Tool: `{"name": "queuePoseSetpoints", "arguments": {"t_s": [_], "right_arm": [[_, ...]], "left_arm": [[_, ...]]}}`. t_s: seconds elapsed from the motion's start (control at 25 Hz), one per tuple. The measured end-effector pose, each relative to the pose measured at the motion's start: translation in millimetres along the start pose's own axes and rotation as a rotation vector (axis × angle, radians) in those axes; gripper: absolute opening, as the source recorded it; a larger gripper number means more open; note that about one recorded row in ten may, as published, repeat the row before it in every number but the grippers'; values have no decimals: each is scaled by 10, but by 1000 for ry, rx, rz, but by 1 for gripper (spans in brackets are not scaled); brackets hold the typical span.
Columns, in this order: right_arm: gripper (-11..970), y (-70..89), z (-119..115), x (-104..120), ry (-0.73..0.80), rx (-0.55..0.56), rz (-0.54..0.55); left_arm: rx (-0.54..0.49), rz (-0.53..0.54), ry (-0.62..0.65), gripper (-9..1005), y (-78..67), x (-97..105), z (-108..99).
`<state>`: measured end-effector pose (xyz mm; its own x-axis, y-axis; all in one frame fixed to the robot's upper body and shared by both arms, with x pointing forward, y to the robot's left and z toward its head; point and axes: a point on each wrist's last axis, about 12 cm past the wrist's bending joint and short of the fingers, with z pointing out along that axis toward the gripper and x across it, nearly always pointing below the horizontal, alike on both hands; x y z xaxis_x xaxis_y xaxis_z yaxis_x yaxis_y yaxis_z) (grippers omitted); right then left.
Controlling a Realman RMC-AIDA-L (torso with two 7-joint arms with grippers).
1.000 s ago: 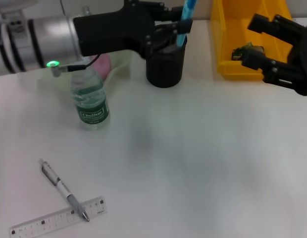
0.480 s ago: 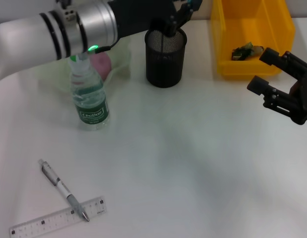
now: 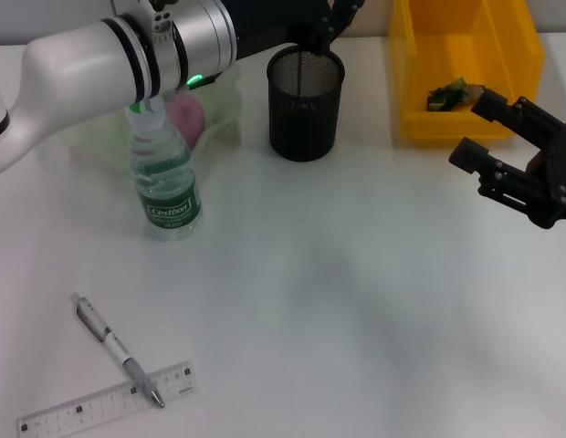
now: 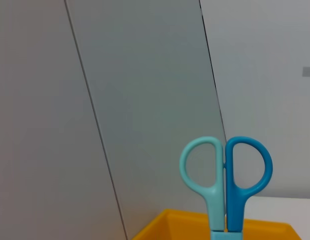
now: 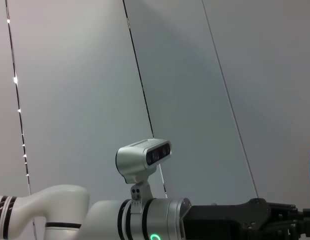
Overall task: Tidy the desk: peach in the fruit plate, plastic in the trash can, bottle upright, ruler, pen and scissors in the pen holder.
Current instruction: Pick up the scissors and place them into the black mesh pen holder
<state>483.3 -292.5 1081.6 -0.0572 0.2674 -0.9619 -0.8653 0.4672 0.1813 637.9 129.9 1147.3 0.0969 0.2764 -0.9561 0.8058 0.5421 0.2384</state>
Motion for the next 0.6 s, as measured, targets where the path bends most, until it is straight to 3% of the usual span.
{"name": "queuePoseSetpoints", "arguments": {"t_s": [0.6], "right_arm": [[787,-4,12,-5,-1,-3,-2]], "left_arm": [[-44,-31,-17,255,42,-62,56]]}}
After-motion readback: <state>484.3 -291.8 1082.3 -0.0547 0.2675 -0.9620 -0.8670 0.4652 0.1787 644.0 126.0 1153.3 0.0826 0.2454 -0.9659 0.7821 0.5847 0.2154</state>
